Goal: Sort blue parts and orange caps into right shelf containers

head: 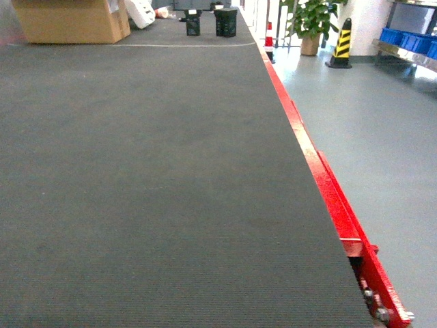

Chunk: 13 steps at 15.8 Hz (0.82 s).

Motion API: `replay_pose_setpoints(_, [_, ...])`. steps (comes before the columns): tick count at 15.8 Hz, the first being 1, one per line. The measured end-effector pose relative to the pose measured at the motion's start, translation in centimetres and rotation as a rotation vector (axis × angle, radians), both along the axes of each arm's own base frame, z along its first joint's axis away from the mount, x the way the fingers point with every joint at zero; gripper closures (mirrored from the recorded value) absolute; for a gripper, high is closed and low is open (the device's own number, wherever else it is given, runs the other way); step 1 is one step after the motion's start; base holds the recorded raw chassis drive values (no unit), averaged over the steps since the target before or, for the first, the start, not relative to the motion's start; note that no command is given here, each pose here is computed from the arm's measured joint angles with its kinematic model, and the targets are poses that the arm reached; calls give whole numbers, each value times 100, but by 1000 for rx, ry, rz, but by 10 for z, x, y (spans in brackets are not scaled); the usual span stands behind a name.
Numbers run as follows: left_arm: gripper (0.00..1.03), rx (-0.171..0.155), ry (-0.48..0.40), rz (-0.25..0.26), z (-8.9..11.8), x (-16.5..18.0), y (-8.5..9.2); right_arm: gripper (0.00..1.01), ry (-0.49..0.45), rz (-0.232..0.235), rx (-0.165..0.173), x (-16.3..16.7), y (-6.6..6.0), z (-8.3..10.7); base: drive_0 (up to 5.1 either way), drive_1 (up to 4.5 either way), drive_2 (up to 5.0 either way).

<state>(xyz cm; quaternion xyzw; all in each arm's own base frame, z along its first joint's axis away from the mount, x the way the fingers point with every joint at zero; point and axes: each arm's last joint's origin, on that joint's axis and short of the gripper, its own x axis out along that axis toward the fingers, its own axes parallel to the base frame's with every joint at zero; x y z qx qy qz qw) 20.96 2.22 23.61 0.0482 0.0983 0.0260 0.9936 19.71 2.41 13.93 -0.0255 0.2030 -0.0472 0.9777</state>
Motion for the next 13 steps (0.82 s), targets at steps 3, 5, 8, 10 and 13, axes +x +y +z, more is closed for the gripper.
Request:
replay_pose_setpoints(3, [58,0,-1,0,0,0,0,58,2,0,0,0,0,0,500,-246,-246])
replay_pose_setpoints(5, [58,0,2,0,0,0,0,58,0,0,0,0,0,0,501,-245,-245])
replay_pose_setpoints(8, [58,0,1,2,0,0,0,58,0,0,0,0,0,0,501,-245,-245])
replay_pose_setpoints(10, [58,-1,3,-2,0,0,0,58,0,-1,0,0,0,0,504,-242,-242])
replay_pose_setpoints(13, [58,0,3,0,0,0,0,58,4,-1,-1,0,0,-1,506,-239,-239])
